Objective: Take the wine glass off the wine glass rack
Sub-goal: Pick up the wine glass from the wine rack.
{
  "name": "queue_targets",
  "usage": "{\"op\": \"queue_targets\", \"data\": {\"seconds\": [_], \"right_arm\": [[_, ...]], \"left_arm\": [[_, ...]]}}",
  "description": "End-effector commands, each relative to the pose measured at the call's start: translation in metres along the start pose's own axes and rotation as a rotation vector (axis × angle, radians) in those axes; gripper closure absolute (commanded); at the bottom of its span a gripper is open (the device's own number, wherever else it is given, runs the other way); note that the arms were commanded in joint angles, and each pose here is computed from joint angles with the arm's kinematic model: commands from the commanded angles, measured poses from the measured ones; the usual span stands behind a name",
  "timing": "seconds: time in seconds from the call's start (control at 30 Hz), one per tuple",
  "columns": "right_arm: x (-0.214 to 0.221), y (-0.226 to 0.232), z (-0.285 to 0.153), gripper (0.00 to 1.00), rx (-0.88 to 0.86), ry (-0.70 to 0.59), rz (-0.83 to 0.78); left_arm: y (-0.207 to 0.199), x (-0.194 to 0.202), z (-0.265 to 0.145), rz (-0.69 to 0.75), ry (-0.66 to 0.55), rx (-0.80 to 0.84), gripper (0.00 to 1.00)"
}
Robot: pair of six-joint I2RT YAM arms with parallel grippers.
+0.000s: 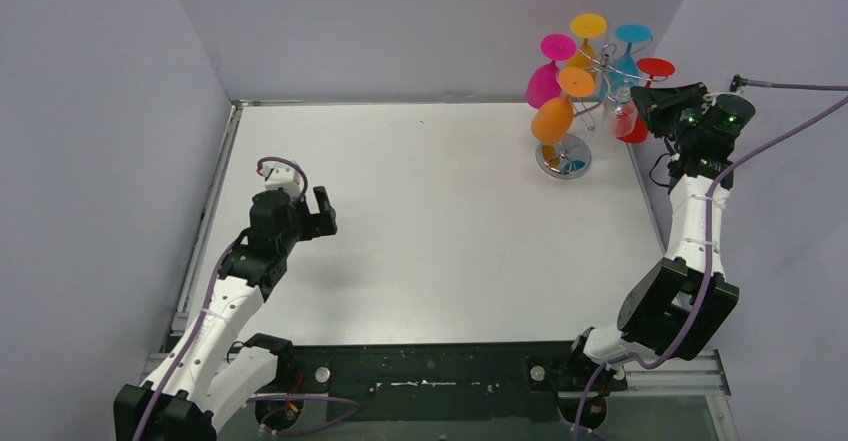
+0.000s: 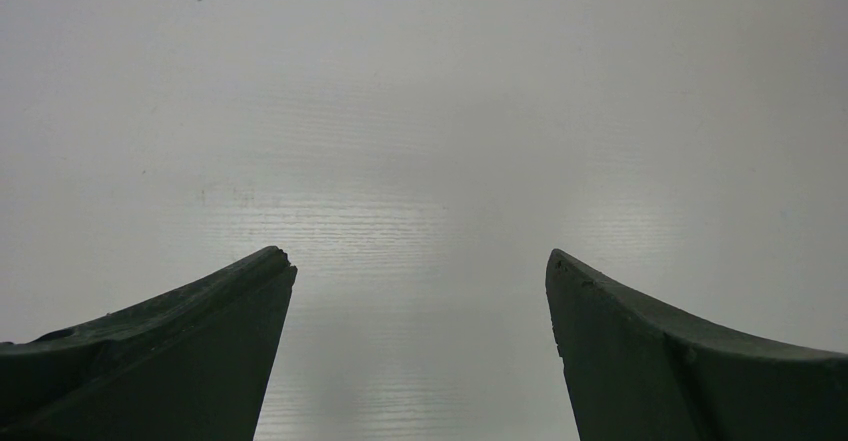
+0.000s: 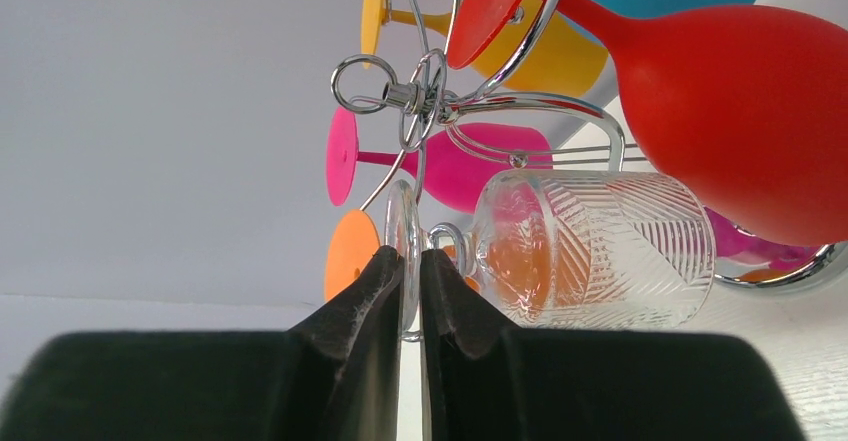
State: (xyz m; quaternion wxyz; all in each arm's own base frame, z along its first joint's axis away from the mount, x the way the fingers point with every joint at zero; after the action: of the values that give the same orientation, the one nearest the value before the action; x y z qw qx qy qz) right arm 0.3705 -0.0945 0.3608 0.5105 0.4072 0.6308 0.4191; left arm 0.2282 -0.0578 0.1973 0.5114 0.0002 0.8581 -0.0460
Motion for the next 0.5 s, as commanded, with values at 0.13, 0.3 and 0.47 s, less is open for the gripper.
{"op": "queue_targets", "data": {"seconds": [0.13,0.3,0.47], "right_arm": [[-0.001,0.029,-0.011,1.0,-0.116,-0.005,0.004],[0.003,0.036,-0.015,1.0,-0.181,-0.005,0.072],[0.003,0.039,-0.019,1.0,-0.197,-0.004,0.093]], "left_arm": [[-0.003,-0.009,0.001,-0.009,-0.032,0.029,0.04],[-0.002,-0.009,0.002,-0.009,-0.028,0.03,0.04],[-0.003,-0.008,0.003,-0.008,-0.019,0.033,0.04]]}}
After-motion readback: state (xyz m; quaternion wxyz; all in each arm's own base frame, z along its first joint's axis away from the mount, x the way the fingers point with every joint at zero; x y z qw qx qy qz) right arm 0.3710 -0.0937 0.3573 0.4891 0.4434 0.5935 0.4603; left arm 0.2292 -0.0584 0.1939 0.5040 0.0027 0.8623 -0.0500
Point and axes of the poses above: each gripper's point midway between its finger pads, its own z axis out along the fingers, its own y axis along the line the jaws close on, x = y × z, the point moved 8 cm from there along -z, back along the fingers, and after that the axes turned 8 degrees about z, right-handed, at the moved point
